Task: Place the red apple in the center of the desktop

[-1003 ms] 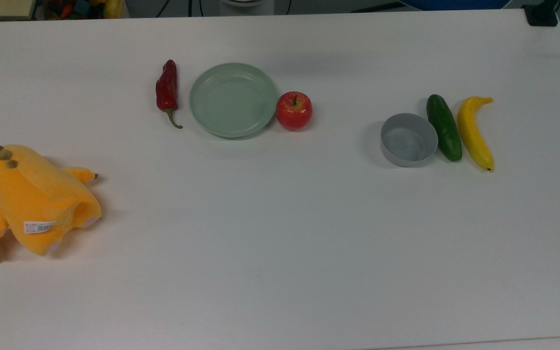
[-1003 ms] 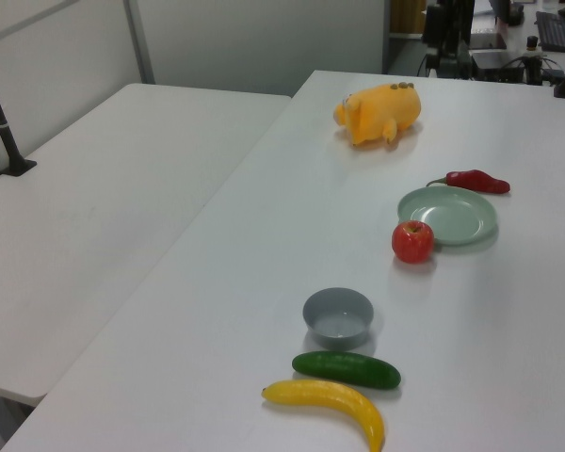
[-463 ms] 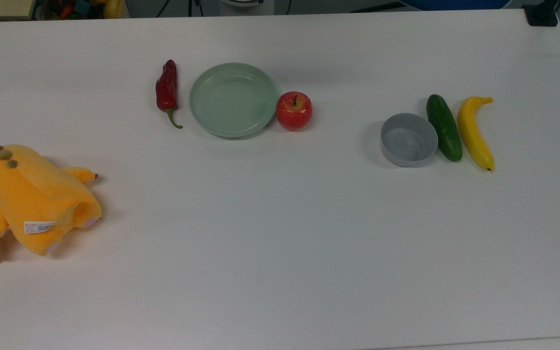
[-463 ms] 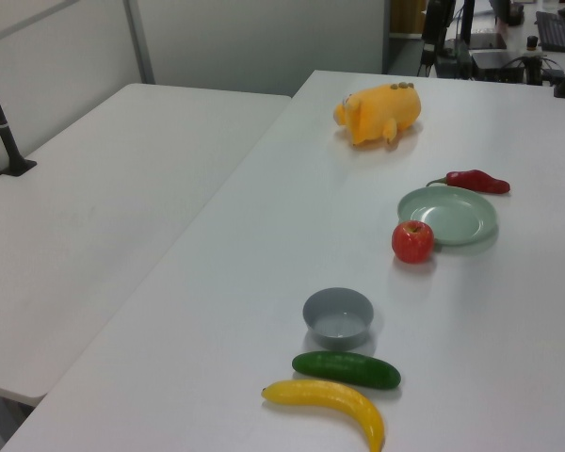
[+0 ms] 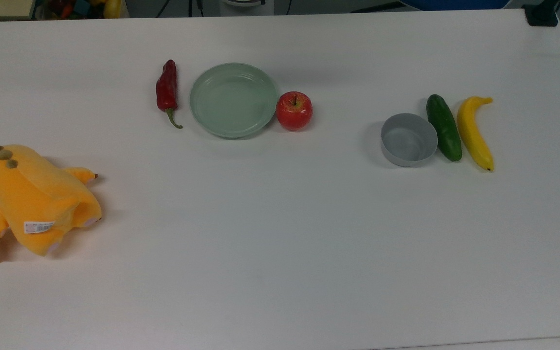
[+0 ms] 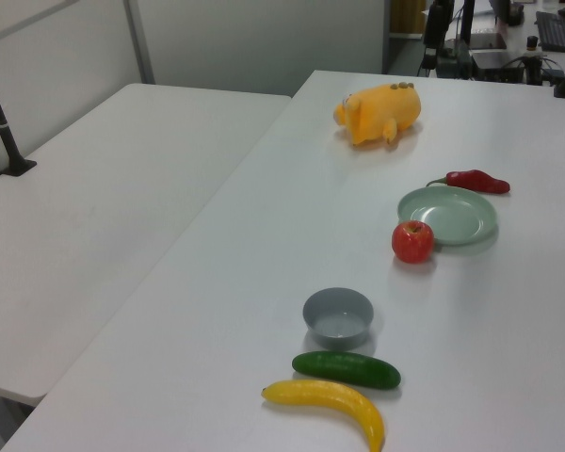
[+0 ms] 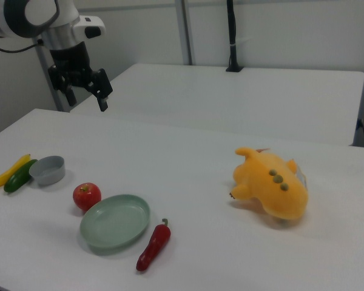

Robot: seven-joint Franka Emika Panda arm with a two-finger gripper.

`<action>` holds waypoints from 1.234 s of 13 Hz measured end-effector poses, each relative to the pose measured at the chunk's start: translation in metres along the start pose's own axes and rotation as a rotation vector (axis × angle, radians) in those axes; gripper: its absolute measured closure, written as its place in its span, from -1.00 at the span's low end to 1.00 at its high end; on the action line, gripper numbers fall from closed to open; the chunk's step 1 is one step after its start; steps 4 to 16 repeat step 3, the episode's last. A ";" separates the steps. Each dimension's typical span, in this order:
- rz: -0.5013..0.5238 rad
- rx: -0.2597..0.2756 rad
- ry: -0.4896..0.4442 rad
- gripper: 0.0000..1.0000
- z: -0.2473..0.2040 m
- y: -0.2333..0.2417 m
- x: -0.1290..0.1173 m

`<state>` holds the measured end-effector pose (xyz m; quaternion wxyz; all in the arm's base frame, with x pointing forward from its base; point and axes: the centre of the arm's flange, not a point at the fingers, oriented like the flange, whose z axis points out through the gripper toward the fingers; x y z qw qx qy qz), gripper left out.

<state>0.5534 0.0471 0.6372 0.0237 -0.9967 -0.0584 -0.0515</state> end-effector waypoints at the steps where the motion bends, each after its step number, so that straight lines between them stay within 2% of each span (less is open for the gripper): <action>1: -0.002 0.000 -0.001 -1.00 0.001 -0.001 0.000; 16: -0.004 0.000 -0.002 -1.00 0.001 -0.002 0.000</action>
